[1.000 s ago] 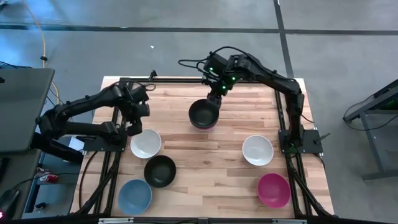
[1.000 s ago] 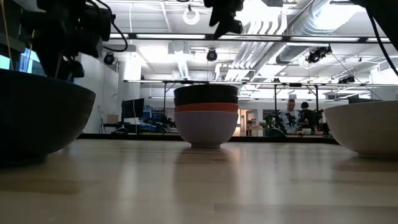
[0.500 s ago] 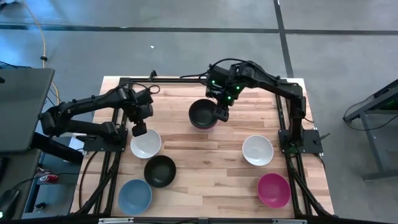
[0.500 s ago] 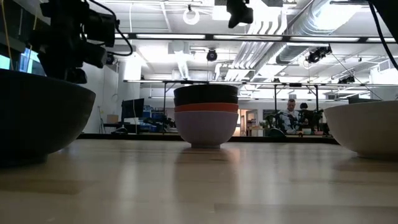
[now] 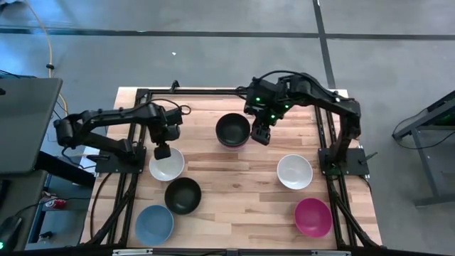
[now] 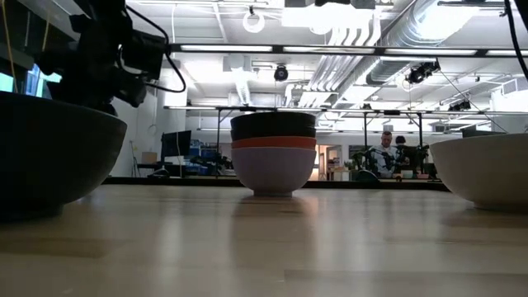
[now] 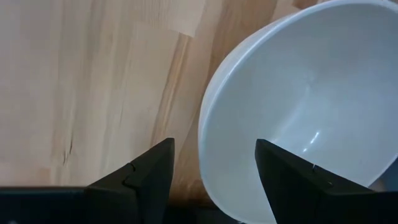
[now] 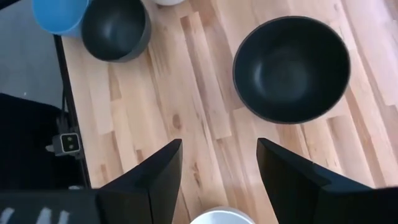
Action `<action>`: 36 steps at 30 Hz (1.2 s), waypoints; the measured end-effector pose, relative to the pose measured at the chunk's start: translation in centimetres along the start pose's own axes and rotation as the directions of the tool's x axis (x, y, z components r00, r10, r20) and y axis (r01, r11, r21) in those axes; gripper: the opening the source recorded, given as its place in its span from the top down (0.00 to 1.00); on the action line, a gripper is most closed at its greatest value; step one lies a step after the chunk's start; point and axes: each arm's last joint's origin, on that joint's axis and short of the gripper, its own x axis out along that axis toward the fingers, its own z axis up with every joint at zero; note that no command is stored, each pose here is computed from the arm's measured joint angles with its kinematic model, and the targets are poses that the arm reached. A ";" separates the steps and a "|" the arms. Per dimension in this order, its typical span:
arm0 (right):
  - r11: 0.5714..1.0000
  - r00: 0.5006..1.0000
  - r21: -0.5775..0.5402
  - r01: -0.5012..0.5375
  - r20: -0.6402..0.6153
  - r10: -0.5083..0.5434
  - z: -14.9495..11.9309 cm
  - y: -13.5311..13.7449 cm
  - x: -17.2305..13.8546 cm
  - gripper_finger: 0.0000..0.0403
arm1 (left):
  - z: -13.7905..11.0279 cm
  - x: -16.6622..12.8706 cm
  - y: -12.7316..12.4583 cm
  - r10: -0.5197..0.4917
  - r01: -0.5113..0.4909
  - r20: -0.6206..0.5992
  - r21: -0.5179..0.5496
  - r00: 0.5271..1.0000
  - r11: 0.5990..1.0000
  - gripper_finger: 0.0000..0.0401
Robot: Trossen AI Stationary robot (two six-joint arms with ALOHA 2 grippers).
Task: Nest bowls inside each other
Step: Stack the left white bowl on top of the black bowl
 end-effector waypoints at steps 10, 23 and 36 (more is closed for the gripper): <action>0.999 0.995 0.016 0.051 0.080 -0.052 -1.8 1.8 -2.7 0.51 | 0.6 0.6 0.2 0.000 -0.001 -0.021 -0.056 1.000 0.998 0.70; 0.997 0.985 0.041 0.073 0.156 -0.078 -3.6 3.3 -5.1 0.51 | 1.7 1.5 0.4 -0.036 0.034 -0.021 -0.094 0.999 0.995 0.98; 0.979 0.984 0.202 -0.024 0.176 -0.012 -5.3 5.0 -6.5 0.73 | 3.5 -1.5 0.1 -0.026 0.043 0.106 -0.157 0.994 0.987 1.00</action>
